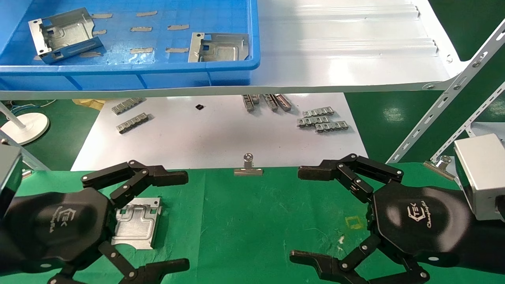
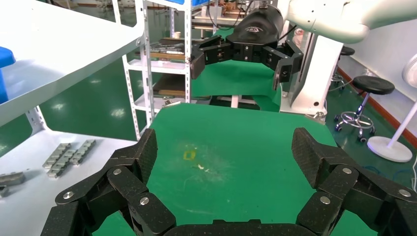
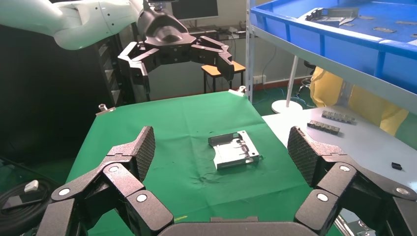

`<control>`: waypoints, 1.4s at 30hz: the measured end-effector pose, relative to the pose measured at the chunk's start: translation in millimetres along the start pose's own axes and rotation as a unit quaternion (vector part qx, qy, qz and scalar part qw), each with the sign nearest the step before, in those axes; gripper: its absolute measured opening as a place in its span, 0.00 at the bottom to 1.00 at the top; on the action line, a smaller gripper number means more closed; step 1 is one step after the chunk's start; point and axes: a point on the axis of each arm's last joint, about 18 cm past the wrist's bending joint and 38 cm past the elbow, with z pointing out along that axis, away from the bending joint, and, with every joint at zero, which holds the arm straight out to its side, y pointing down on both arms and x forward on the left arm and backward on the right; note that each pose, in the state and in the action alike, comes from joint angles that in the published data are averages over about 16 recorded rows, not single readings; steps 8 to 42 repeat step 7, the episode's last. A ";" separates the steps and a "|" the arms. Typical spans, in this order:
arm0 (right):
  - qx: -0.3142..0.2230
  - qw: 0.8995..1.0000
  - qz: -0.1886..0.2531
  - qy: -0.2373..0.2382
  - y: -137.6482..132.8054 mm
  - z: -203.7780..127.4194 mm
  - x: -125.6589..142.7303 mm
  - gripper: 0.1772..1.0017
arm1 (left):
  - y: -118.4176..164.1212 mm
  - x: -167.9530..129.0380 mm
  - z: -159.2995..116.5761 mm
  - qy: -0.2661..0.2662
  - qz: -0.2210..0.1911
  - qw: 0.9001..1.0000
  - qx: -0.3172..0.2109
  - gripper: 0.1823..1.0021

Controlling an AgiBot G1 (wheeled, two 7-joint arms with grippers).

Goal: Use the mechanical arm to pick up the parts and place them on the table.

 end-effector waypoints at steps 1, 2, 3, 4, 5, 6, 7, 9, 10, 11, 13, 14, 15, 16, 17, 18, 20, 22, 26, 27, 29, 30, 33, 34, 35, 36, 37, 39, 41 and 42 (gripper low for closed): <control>0.000 1.000 0.000 0.000 0.0 0.0 0.0 1.00 | 0.1 -0.2 0.0 0.000 0.000 1.000 0.000 1.00; 0.000 1.000 0.000 0.000 0.0 0.0 0.0 1.00 | 0.2 -0.3 -0.1 0.000 0.000 1.000 0.000 1.00; 0.000 1.000 0.000 0.000 0.0 0.0 0.0 1.00 | 0.3 -0.5 -0.1 -0.001 0.000 1.000 0.000 1.00; 0.000 1.000 0.000 0.000 0.0 0.0 0.0 1.00 | 0.3 -0.6 -0.1 -0.001 0.000 1.000 0.000 1.00; 0.000 1.000 0.000 0.000 0.0 0.0 0.0 1.00 | 0.4 -0.7 -0.2 -0.001 0.000 1.000 0.000 1.00; 0.000 1.000 0.000 0.000 0.0 0.0 0.0 1.00 | 0.4 -0.9 -0.2 -0.001 0.000 1.000 -0.001 1.00; 0.000 1.000 0.000 0.000 0.0 0.0 0.0 1.00 | 0.5 -1.0 -0.2 -0.001 0.000 1.000 -0.001 1.00; 0.000 1.000 0.000 0.000 0.0 0.0 0.0 1.00 | 0.5 -1.0 -0.2 -0.001 0.000 1.000 -0.001 1.00; 0.000 1.000 0.000 0.000 0.0 0.0 0.0 1.00 | 0.5 -1.0 -0.2 -0.001 0.000 1.000 -0.001 1.00; 0.000 1.000 0.000 0.000 0.0 0.0 0.0 1.00 | 0.5 -1.0 -0.2 -0.001 0.000 1.000 -0.001 1.00; 0.000 1.000 0.000 0.000 0.0 0.0 0.0 1.00 | 0.5 -1.0 -0.2 -0.001 0.000 1.000 -0.001 1.00; 0.000 1.000 0.000 0.000 0.0 0.0 0.0 1.00 | 0.5 -1.0 -0.2 -0.001 0.000 1.000 -0.001 1.00; 0.000 1.000 0.000 0.000 0.0 0.0 0.0 1.00 | 0.5 -1.0 -0.2 -0.001 0.000 1.000 -0.001 1.00; 0.000 1.000 0.000 0.000 0.0 0.0 0.0 1.00 | 0.5 -1.0 -0.2 -0.001 0.000 1.000 -0.001 1.00; 0.000 1.000 0.000 0.000 0.0 0.0 0.0 1.00 | 0.5 -1.0 -0.2 -0.001 0.000 1.000 -0.001 1.00; 0.000 1.000 0.000 0.000 0.0 0.0 0.0 1.00 | 0.5 -1.0 -0.2 -0.001 0.000 1.000 -0.001 1.00; 0.000 1.000 0.000 0.000 0.0 0.0 0.0 1.00 | 0.5 -1.0 -0.2 -0.001 0.000 1.000 -0.001 1.00; 0.000 1.000 0.000 0.000 0.0 0.0 0.0 1.00 | 0.5 -1.0 -0.2 -0.001 0.000 1.000 -0.001 1.00; 0.000 1.000 0.000 0.000 0.0 0.0 0.0 1.00 | 0.5 -1.0 -0.2 -0.001 0.000 1.000 -0.001 1.00; 0.000 1.000 0.000 0.000 0.0 0.0 0.0 1.00 | 0.5 -1.0 -0.2 -0.001 0.000 1.000 -0.001 1.00; 0.000 1.000 0.000 0.000 0.0 0.0 0.0 1.00 | 0.5 -1.0 -0.2 -0.001 0.000 1.000 -0.001 1.00; 0.000 1.000 0.000 0.000 0.0 0.0 0.0 1.00 | 0.5 -1.0 -0.2 -0.001 0.000 1.000 -0.001 1.00; 0.000 1.000 0.000 0.000 0.0 0.0 0.0 1.00 | 0.5 -1.0 -0.2 -0.001 0.000 1.000 -0.001 1.00; 0.000 1.000 0.000 0.000 0.0 0.0 0.0 1.00 | 0.5 -1.0 -0.2 -0.001 0.000 1.000 -0.001 1.00; 0.000 1.000 0.000 0.000 0.0 0.0 0.0 1.00 | 0.5 -1.0 -0.2 -0.001 0.000 1.000 -0.001 1.00; 0.000 1.000 0.000 0.000 0.0 0.0 0.0 1.00 | 0.5 -1.0 -0.2 -0.001 0.000 1.000 -0.001 1.00; 0.000 1.000 0.000 0.000 0.0 0.0 0.0 1.00 | 0.5 -1.0 -0.2 -0.001 0.000 1.000 -0.001 1.00; 0.000 1.000 0.000 0.000 0.0 0.0 0.0 1.00 | 0.5 -1.0 -0.2 -0.001 0.000 1.000 -0.001 1.00; 0.000 1.000 0.000 0.000 0.0 0.0 0.0 1.00 | 0.5 -1.0 -0.2 -0.001 0.000 1.000 -0.001 1.00; 0.000 1.000 0.000 0.000 0.0 0.0 0.0 1.00 | 0.5 -1.0 -0.2 -0.001 0.000 1.000 -0.001 1.00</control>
